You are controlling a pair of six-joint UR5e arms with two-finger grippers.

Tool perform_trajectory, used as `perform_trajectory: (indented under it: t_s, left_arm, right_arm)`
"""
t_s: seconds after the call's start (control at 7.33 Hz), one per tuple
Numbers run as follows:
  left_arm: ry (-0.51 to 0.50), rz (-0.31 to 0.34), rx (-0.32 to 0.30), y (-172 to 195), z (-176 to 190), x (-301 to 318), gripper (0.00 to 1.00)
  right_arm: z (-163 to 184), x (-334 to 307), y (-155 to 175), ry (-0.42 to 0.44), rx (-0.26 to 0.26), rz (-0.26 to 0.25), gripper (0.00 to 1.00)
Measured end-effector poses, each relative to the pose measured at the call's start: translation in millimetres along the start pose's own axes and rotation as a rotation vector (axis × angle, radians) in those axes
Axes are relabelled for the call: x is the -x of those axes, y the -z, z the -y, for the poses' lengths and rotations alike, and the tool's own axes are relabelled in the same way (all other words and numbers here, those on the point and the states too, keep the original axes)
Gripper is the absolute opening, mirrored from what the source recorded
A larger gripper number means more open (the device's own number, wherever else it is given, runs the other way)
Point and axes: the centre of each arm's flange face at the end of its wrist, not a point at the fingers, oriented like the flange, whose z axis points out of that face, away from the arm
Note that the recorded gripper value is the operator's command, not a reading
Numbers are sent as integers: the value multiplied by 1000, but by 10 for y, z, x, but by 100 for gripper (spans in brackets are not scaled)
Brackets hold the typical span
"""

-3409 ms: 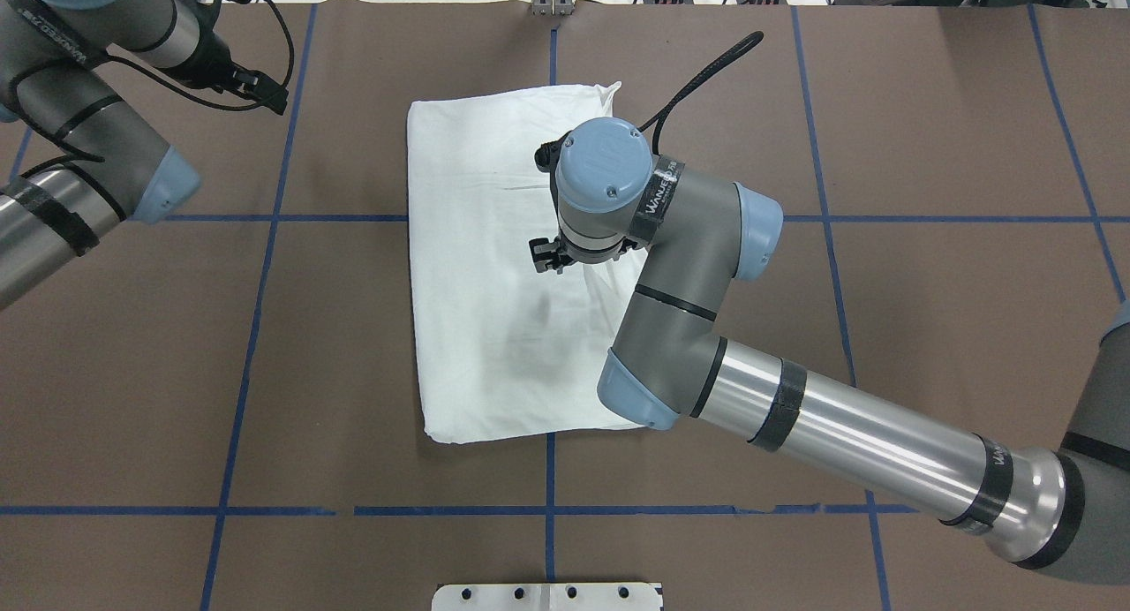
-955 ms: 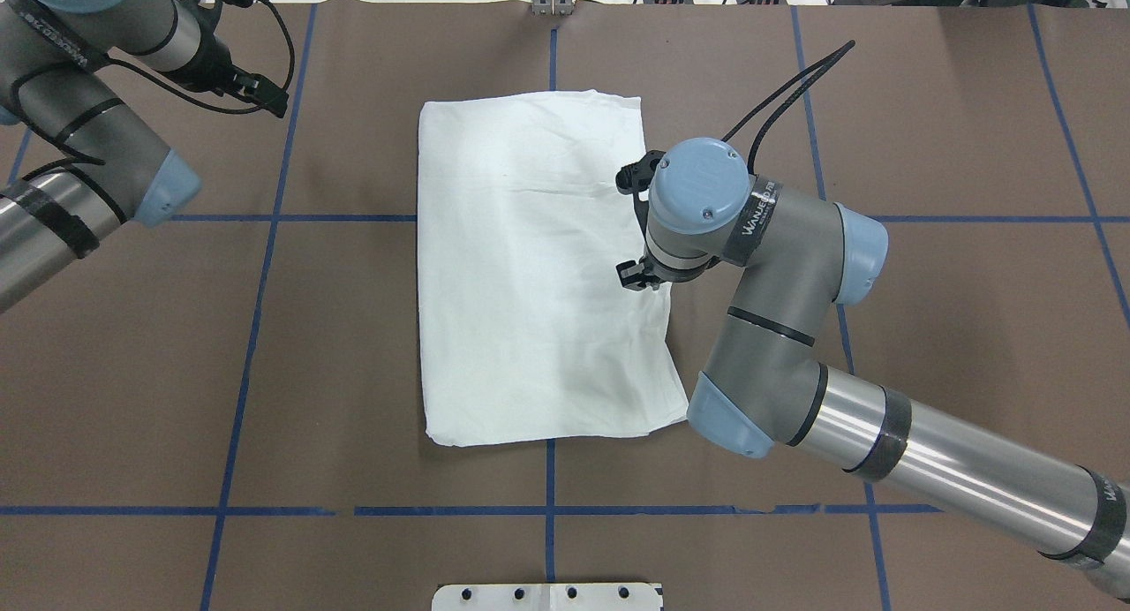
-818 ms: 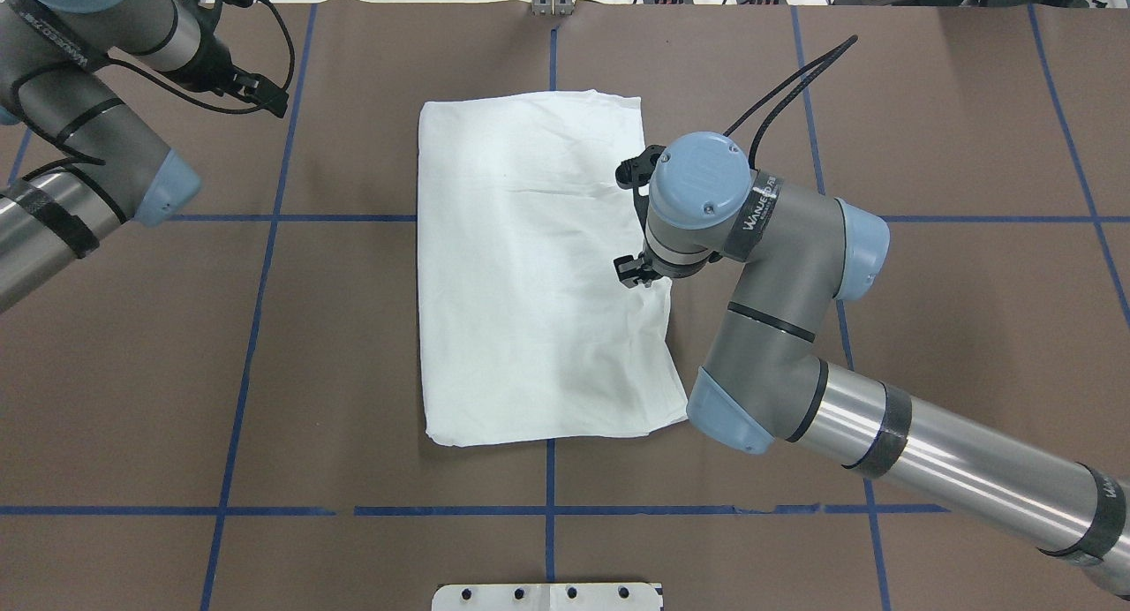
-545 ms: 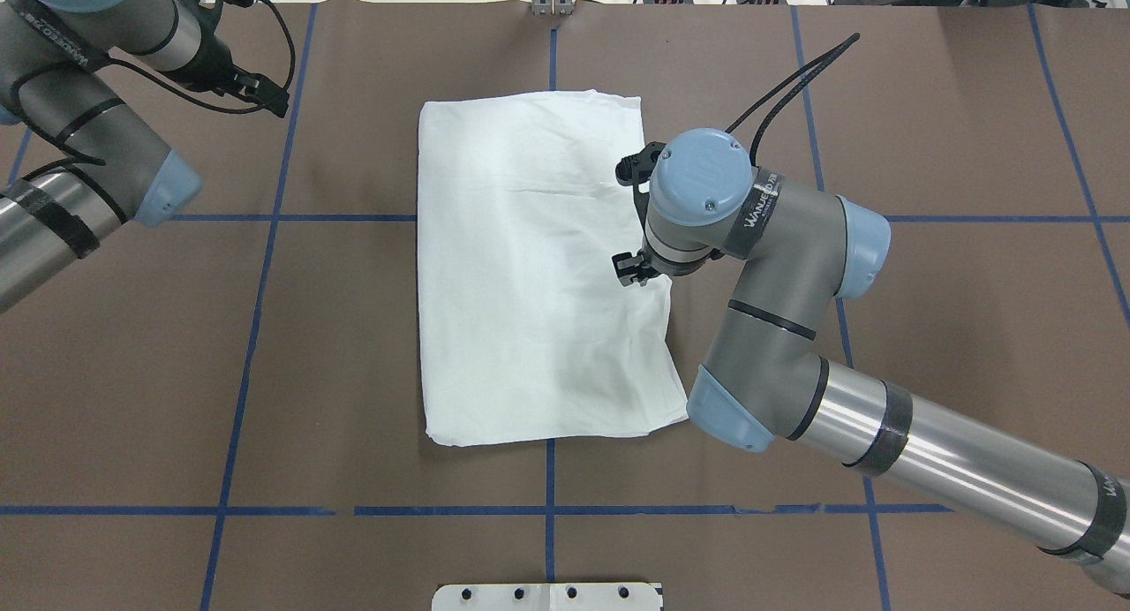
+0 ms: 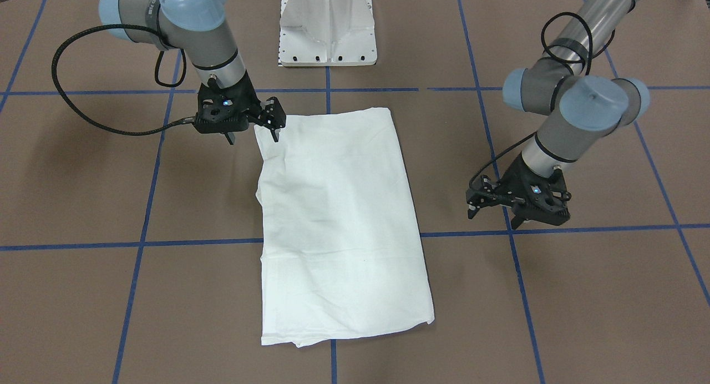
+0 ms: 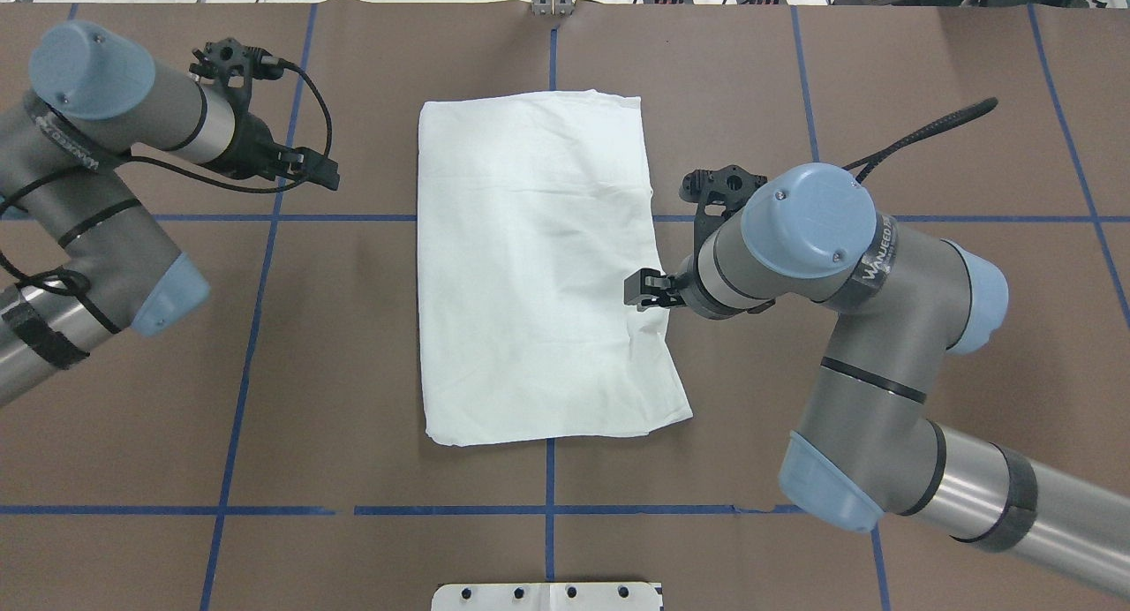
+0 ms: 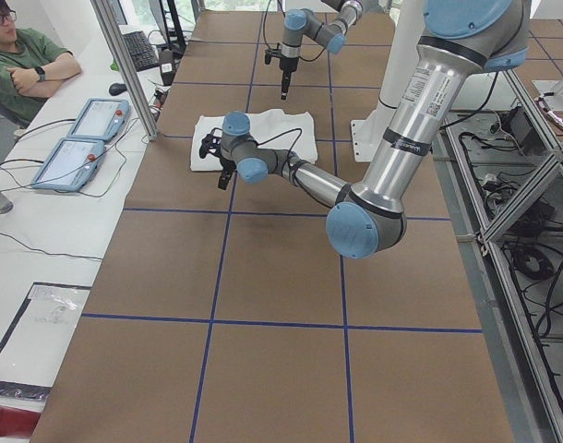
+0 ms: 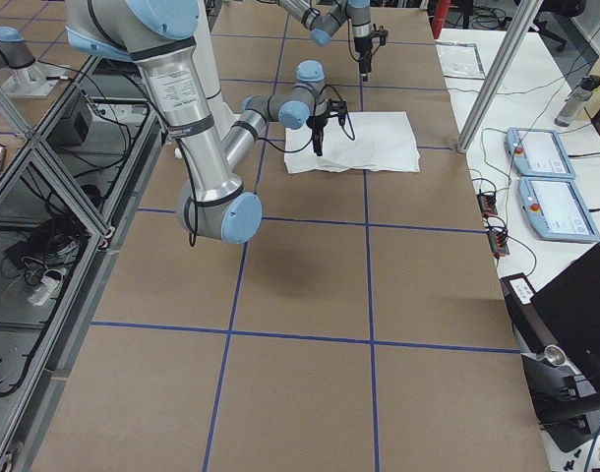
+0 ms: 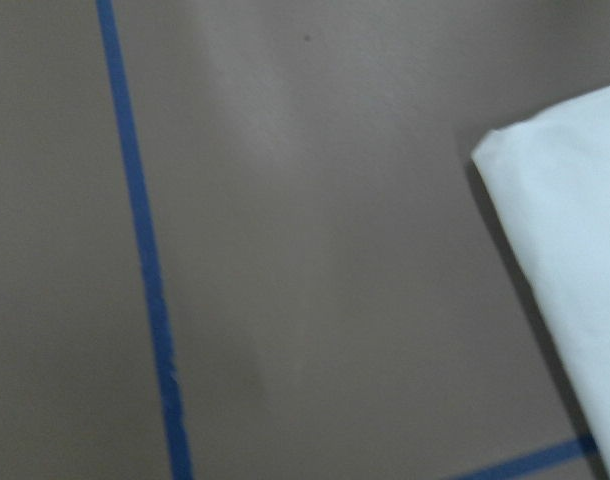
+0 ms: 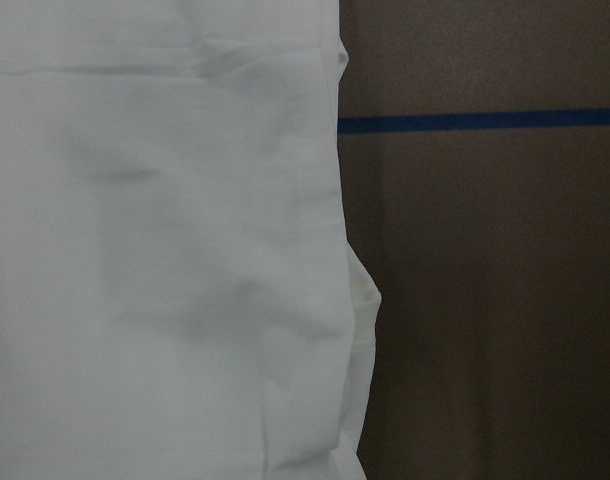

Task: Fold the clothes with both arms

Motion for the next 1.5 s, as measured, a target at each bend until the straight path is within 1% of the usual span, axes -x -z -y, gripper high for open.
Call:
perform_trajectory:
  t_s: [0.14, 0.27, 0.41, 0.68, 0.82, 1.09, 1.23, 1.36, 1.5]
  left_arm:
    - [60, -55, 28, 21, -365, -342, 100]
    - [119, -107, 60, 3, -689, -661, 100]
    - [173, -153, 77, -70, -994, -900, 100]
    - [265, -214, 81, -263, -1542, -1246, 100]
    - [287, -227, 98, -329, -1726, -1371, 100]
    - [291, -231, 126, -416, -1967, -1508, 99]
    - [288, -227, 133, -449, -2047, -1543, 91]
    - [286, -224, 140, -472, -2098, -1563, 79]
    - [285, -223, 143, -483, -2122, -1570, 61]
  right_arm:
    - [-206, -86, -41, -51, -21, 52, 100]
    - [-383, -156, -100, -96, -43, 92, 100]
    - [-519, -174, -151, -144, -57, 110, 100]
    - [-627, -164, -166, -183, -74, 126, 100]
    - [-640, -156, -162, -186, -75, 129, 100]
    - [-644, -154, -161, -187, -76, 130, 100]
    - [-646, -155, -162, -188, -76, 129, 100]
    - [-645, -157, -165, -188, -76, 128, 100]
    - [-646, -159, -166, -188, -77, 128, 100]
